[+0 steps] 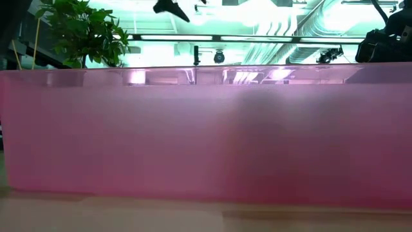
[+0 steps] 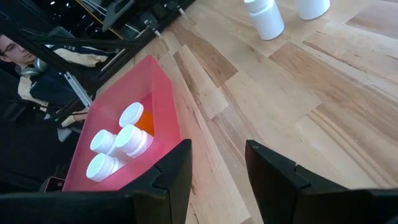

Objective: Pick and place pill bottles into a basket
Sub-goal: Put the white pill bottle into the red bin

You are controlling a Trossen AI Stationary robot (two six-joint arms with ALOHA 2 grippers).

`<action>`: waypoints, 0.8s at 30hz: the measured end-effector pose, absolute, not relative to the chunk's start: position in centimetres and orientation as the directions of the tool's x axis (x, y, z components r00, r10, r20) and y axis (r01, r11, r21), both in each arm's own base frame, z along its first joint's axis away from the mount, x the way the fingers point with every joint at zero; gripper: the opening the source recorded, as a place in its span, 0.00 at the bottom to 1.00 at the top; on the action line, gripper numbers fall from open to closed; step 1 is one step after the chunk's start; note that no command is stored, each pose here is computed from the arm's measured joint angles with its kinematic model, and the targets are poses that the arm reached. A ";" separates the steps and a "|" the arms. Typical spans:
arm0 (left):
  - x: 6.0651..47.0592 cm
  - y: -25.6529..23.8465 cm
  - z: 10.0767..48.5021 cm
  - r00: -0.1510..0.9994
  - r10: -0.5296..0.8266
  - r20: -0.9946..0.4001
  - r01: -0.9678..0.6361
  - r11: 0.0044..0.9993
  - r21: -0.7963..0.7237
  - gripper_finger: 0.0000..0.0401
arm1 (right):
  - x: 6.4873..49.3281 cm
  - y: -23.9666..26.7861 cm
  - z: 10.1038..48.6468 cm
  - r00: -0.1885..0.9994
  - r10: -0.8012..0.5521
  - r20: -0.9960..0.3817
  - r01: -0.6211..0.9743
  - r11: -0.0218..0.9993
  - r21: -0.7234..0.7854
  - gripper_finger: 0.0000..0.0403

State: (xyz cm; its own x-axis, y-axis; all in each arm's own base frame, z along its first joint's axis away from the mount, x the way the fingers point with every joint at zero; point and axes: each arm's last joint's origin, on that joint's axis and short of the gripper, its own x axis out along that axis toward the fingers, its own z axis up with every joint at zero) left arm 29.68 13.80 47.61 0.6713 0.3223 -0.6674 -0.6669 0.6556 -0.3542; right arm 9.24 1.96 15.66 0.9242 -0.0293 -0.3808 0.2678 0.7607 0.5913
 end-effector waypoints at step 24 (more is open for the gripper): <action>34.3 14.9 41.1 0.500 0.095 -0.861 -0.674 0.667 -0.317 0.96 | 9.2 2.0 15.7 0.924 -0.024 -0.381 0.264 0.760 0.594 0.35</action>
